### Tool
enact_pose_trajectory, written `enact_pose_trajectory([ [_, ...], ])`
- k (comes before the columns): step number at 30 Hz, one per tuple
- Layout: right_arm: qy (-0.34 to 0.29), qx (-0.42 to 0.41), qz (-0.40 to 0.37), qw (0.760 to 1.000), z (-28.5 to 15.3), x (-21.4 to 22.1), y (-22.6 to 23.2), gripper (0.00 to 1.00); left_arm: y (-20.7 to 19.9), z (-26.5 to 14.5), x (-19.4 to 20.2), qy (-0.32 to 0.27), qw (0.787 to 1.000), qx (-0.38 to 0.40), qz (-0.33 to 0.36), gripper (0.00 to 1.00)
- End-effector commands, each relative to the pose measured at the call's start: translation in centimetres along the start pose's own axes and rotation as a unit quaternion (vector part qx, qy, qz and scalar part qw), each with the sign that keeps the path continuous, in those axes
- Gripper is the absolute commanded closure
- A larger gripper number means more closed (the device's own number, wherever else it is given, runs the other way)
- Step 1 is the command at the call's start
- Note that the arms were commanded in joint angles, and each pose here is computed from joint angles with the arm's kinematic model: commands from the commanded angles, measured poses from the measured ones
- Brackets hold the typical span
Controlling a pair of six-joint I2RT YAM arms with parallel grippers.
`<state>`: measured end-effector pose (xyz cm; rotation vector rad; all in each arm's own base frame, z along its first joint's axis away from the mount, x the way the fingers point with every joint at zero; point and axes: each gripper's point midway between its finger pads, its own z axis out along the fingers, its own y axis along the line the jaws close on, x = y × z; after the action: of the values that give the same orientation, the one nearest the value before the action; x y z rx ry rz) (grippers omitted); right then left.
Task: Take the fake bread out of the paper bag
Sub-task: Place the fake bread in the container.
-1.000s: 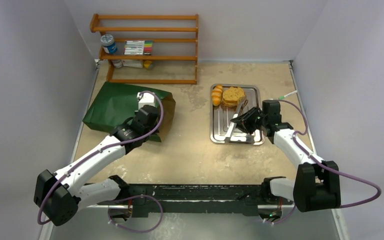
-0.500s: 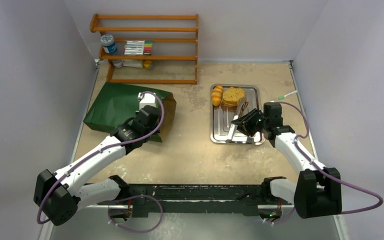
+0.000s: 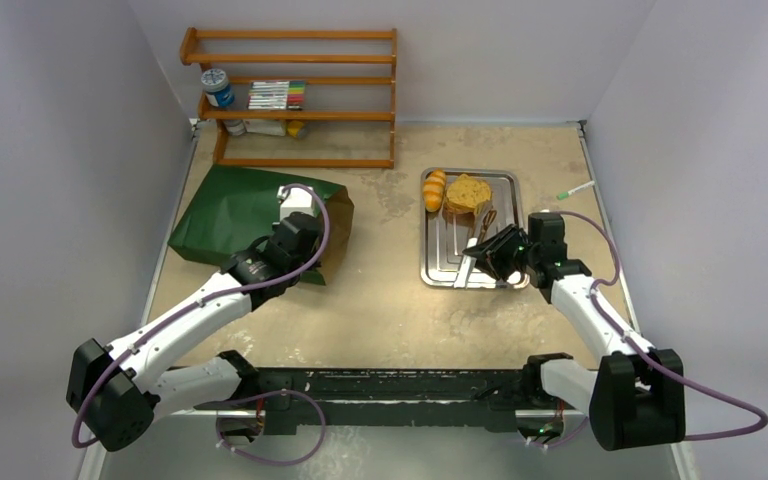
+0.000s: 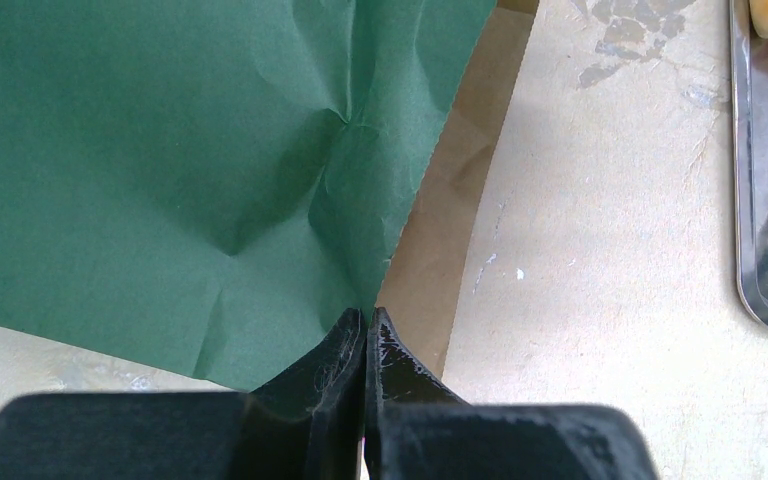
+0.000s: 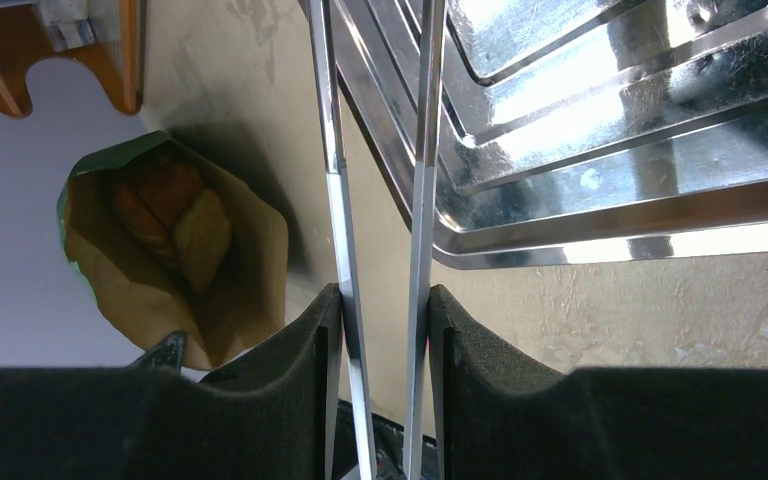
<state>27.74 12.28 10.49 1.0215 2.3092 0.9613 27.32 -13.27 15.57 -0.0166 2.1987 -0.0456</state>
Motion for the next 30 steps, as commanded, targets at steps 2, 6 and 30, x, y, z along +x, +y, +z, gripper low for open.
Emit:
enact_pose_trajectory([
  [2, -0.002, -0.028, -0.006, 1.000, -0.95, 0.09, 1.18, 0.65, -0.76, -0.77, -2.07, -0.036, 0.999, 0.016, -0.027, 1.00],
  [6, 0.002, -0.026, -0.011, 1.000, -0.94, 0.06, 1.38, 0.65, -0.89, -0.86, -2.11, -0.037, 0.999, 0.017, -0.027, 1.00],
  [30, 0.007, -0.034, -0.007, 0.999, -1.52, 0.47, 1.70, 0.63, -1.38, -0.65, -2.66, -0.041, 0.999, 0.019, -0.027, 1.00],
])
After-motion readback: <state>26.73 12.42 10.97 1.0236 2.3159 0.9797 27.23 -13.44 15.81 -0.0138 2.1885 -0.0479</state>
